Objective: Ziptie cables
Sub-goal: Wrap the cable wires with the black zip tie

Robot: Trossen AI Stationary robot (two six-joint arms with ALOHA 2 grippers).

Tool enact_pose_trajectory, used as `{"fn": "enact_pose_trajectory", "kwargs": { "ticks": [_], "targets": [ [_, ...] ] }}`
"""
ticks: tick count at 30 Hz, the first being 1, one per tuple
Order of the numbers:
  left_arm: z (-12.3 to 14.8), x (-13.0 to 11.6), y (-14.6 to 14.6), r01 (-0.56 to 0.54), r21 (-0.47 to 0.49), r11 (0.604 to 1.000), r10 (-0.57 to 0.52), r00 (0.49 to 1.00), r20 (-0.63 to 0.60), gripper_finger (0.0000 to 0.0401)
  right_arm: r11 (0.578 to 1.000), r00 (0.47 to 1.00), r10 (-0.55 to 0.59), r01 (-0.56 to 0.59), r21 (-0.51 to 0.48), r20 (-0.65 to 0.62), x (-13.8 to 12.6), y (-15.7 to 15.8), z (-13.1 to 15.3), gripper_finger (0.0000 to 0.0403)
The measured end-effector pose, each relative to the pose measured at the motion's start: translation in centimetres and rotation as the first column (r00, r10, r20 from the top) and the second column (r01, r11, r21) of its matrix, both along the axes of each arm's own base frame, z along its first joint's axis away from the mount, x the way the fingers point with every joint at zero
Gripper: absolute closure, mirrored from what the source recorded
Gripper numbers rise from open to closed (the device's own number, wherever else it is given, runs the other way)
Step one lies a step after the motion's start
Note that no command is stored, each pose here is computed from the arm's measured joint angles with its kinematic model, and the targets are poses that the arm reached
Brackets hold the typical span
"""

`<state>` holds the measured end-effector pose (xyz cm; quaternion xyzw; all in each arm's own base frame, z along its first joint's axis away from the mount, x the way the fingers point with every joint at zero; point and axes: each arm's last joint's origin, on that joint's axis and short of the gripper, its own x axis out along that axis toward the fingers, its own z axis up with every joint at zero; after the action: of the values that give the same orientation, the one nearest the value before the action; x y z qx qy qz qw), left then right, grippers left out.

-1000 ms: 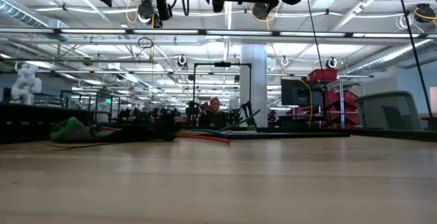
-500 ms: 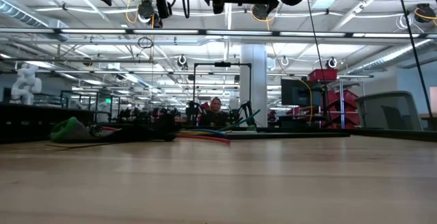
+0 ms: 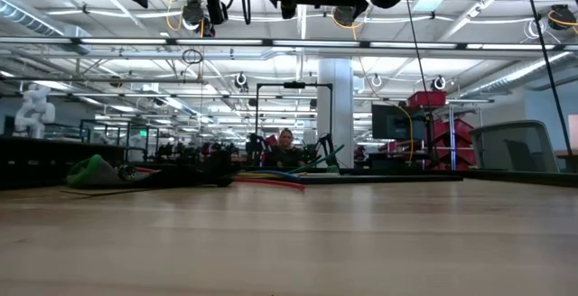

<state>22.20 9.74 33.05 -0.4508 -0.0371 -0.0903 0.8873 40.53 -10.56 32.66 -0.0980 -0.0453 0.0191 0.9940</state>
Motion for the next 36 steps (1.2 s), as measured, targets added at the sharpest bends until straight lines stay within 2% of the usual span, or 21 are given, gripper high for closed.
{"fn": "enact_pose_trajectory", "kwargs": {
  "ticks": [5,16,23,28,36],
  "targets": [
    [0.0,0.0,-0.1,0.010,0.006,1.000,-0.010,1.000,0.002,0.0259,1.000,1.000,-0.007,0.007,-0.004,0.015,-0.1,-0.3,0.1,0.0403],
    [0.0,0.1,-0.1,-0.005,0.121,0.993,0.003,1.000,0.015,0.0259,1.000,0.999,-0.013,0.013,-0.006,0.034,-0.2,-0.5,0.3,0.0403],
    [-0.1,0.1,-0.3,0.005,0.130,0.991,-0.006,1.000,0.008,0.0259,1.000,0.999,-0.022,0.022,-0.008,0.048,-0.2,-0.6,0.5,0.0403],
    [-0.9,0.6,-0.9,0.034,0.140,0.990,-0.027,0.998,-0.051,0.0259,1.000,0.992,-0.027,0.027,-0.002,0.120,-0.6,-0.9,1.5,0.0403],
    [-0.7,0.6,-1.1,0.020,0.168,0.986,-0.015,0.999,-0.031,0.0259,0.999,0.992,-0.038,0.037,0.014,0.122,-0.7,-1.5,1.4,0.0403]
  ]
}}
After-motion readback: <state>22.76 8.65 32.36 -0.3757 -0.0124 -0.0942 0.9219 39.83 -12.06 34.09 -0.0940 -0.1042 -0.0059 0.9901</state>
